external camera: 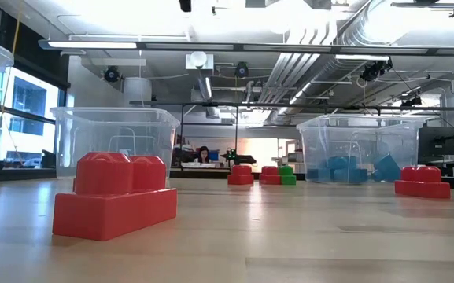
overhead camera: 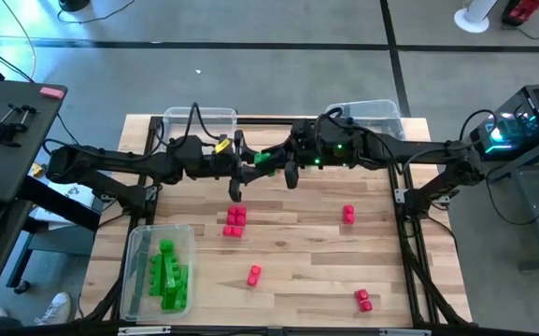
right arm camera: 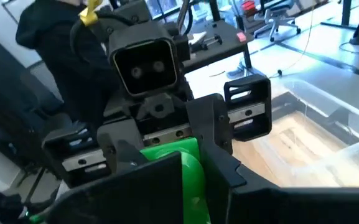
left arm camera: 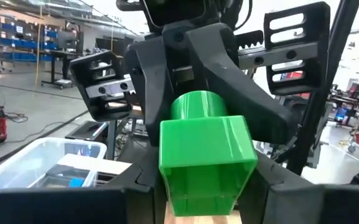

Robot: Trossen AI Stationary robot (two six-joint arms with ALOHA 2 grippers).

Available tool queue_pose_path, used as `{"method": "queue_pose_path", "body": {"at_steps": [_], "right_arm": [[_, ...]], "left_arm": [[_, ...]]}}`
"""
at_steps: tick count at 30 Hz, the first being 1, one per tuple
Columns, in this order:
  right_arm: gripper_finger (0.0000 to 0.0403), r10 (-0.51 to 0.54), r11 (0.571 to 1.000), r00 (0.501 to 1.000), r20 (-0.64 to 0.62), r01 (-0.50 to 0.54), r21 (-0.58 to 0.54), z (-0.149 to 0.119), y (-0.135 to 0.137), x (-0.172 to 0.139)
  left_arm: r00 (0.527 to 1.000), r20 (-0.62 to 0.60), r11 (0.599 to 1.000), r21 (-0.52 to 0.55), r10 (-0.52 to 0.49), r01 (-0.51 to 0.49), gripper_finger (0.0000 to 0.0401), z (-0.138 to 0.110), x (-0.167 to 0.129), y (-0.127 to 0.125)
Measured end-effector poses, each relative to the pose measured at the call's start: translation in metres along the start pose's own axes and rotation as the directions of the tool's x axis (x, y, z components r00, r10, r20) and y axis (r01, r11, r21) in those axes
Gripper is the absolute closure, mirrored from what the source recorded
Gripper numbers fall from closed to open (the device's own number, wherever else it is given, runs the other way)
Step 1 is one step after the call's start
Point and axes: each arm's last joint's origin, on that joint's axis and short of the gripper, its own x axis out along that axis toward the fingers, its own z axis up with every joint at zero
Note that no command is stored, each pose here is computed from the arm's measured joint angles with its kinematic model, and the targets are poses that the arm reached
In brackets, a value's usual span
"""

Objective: Sort blocks
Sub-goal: Put the green game piece into the bottom left transparent bin

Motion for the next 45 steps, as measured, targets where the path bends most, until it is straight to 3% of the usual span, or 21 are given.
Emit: {"method": "queue_pose_path", "body": {"at_steps": [5, 10, 13, 16, 18, 22, 23, 26, 29, 32, 33, 34, 39, 45], "right_arm": [[0.0371, -0.015, 1.0, 0.999, 0.033, 0.014, 0.023, 0.004, -0.003, 0.001], [0.0288, -0.101, 0.995, 0.989, 0.106, 0.101, 0.011, 0.016, -0.011, -0.011], [0.0242, -0.144, 0.988, 0.978, 0.153, 0.15, -0.028, 0.026, -0.014, -0.025], [0.0213, -0.166, 0.984, 0.973, 0.158, 0.173, -0.031, 0.033, -0.019, -0.038], [0.0204, -0.186, 0.981, 0.973, 0.135, 0.192, -0.034, 0.032, -0.023, -0.042], [0.0203, -0.234, 0.972, 0.97, 0.061, 0.236, -0.024, 0.026, -0.031, -0.042], [0.0203, -0.243, 0.97, 0.969, 0.05, 0.244, -0.019, 0.025, -0.033, -0.04], [0.0203, -0.269, 0.963, 0.963, 0.005, 0.269, -0.007, 0.02, -0.038, -0.036], [0.0203, -0.282, 0.959, 0.959, -0.018, 0.282, -0.016, 0.018, -0.04, -0.035], [0.0203, -0.28, 0.959, 0.96, -0.015, 0.28, -0.034, 0.018, -0.04, -0.035], [0.0203, -0.278, 0.96, 0.96, -0.016, 0.277, -0.04, 0.018, -0.04, -0.035], [0.0203, -0.274, 0.961, 0.962, -0.02, 0.273, -0.043, 0.018, -0.04, -0.035], [0.0203, -0.267, 0.962, 0.963, -0.041, 0.264, -0.073, 0.016, -0.04, -0.035], [0.0203, -0.275, 0.959, 0.959, -0.066, 0.269, -0.086, 0.014, -0.041, -0.036]], "left_arm": [[1.0, -0.016, 1.0, -0.005, 0.003, -0.004, 0.0292, -0.001, 0.0, 0.0], [0.982, -0.174, 0.997, -0.001, 0.07, -0.072, 0.0292, -0.004, -0.015, 0.011], [0.944, -0.297, 0.989, -0.008, 0.142, -0.151, 0.0292, -0.004, -0.032, 0.018], [0.853, -0.485, 0.948, -0.134, 0.19, -0.287, 0.0292, -0.012, -0.054, 0.019], [0.749, -0.643, 0.873, -0.261, 0.16, -0.411, 0.0292, -0.021, -0.074, 0.015], [0.474, -0.88, 0.696, -0.356, -0.026, -0.623, 0.0292, -0.046, -0.101, -0.014], [0.43, -0.899, 0.668, -0.369, -0.08, -0.646, 0.0292, -0.049, -0.105, -0.024], [0.368, -0.898, 0.578, -0.437, -0.241, -0.689, 0.0292, -0.052, -0.112, -0.055], [0.386, -0.85, 0.531, -0.526, -0.359, -0.665, 0.0292, -0.046, -0.114, -0.087], [0.482, -0.794, 0.557, -0.605, -0.371, -0.569, 0.0292, -0.036, -0.115, -0.11], [0.492, -0.79, 0.556, -0.609, -0.366, -0.566, 0.0292, -0.035, -0.117, -0.115], [0.468, -0.807, 0.543, -0.589, -0.359, -0.598, 0.0292, -0.037, -0.121, -0.118], [0.202, -0.93, 0.473, -0.333, -0.306, -0.815, 0.0292, -0.05, -0.154, -0.124], [0.102, -0.966, 0.404, -0.194, -0.238, -0.894, 0.0285, -0.052, -0.17, -0.122]]}}
